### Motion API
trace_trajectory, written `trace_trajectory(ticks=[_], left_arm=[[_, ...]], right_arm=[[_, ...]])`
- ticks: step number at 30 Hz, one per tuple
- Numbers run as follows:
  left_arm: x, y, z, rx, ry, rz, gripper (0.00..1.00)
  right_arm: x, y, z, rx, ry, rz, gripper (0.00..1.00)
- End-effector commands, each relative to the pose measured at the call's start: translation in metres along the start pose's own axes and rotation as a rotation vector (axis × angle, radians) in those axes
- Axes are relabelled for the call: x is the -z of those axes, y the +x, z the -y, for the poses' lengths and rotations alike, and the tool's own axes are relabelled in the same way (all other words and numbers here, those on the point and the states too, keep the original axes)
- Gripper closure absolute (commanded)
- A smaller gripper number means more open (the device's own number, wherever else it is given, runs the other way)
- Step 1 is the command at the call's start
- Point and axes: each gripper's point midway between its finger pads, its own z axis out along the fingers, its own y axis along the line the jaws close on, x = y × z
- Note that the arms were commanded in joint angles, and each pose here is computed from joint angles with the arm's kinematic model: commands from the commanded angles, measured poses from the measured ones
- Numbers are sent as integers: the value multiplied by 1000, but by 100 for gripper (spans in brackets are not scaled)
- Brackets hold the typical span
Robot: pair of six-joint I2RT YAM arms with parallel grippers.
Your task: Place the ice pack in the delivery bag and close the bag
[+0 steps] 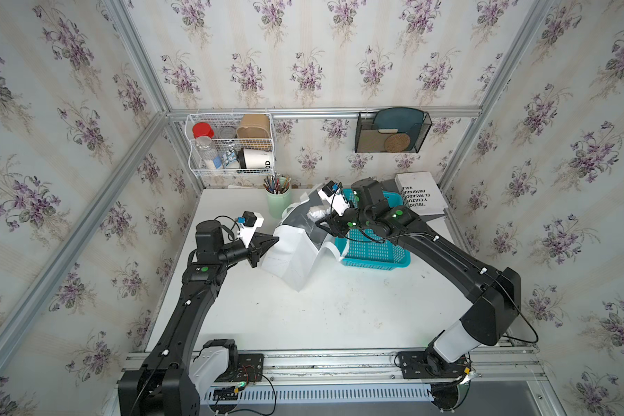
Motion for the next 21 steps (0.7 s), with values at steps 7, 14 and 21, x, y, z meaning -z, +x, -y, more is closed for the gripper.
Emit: trace_trajectory(ticks=[7,14,21], left_arm=[[2,-13,7,-63,33,42,100],[2,-8,7,-67,31,34,100],[0,6,3,-84,11,-6,100]], right_arm=[[-10,39,-20,57,-42,-164,22],[6,0,-20,41,2,-35,24],[97,-30,22,34,282,421,2]])
